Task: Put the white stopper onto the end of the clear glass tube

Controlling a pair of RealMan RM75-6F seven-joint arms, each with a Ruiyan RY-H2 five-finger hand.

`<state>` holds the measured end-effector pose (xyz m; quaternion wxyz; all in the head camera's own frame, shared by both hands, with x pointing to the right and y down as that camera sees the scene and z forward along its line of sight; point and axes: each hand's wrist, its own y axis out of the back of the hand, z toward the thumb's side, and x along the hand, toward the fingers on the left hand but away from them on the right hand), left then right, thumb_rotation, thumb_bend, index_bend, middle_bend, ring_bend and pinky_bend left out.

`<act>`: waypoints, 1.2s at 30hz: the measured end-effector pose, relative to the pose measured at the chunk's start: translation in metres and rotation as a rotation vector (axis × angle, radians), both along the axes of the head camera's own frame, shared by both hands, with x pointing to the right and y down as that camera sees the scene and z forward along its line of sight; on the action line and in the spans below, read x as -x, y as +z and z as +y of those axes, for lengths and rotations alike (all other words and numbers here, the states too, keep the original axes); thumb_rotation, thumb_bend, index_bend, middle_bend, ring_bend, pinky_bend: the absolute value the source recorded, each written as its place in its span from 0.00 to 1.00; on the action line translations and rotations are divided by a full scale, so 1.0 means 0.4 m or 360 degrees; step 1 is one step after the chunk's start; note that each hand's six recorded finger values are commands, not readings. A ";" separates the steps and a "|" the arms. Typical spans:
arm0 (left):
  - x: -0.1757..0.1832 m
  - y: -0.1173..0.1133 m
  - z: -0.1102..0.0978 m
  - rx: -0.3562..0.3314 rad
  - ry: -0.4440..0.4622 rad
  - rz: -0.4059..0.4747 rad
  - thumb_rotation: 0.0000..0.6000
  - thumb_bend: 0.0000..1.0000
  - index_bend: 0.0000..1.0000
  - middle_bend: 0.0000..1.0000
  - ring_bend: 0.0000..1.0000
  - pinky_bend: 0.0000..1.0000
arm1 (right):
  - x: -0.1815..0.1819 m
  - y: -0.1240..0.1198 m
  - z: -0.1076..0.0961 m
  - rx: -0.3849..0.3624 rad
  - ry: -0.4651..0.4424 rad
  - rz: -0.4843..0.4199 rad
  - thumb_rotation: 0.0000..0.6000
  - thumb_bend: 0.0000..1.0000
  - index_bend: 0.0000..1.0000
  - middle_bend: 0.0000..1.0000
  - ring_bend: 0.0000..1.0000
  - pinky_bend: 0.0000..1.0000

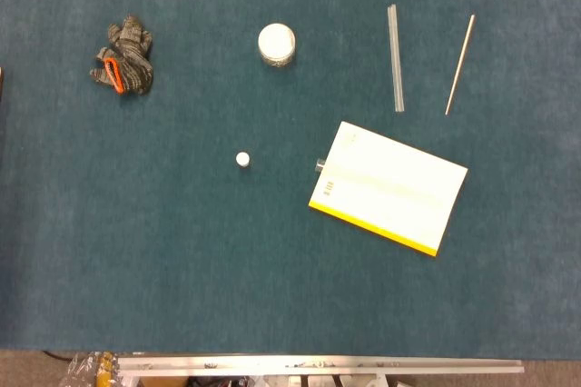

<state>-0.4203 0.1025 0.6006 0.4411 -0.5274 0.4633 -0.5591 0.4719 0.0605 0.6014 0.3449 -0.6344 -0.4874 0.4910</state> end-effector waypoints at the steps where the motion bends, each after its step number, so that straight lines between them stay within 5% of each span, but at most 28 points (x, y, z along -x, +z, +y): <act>1: -0.001 0.001 0.000 0.0001 0.0002 0.0001 1.00 0.34 0.28 0.24 0.03 0.08 | 0.000 -0.001 0.001 -0.0001 0.0001 -0.0001 1.00 0.29 0.17 0.14 0.02 0.21; 21: -0.037 0.016 -0.014 0.0086 0.0125 0.0105 1.00 0.34 0.29 0.24 0.04 0.08 | 0.040 -0.004 -0.007 0.0024 -0.0081 -0.0054 1.00 0.29 0.17 0.14 0.02 0.21; 36: -0.202 0.082 -0.113 0.0295 0.0482 0.0312 1.00 0.34 0.34 0.25 0.04 0.08 | 0.129 -0.010 -0.054 0.0062 -0.0239 -0.0110 1.00 0.29 0.17 0.14 0.02 0.21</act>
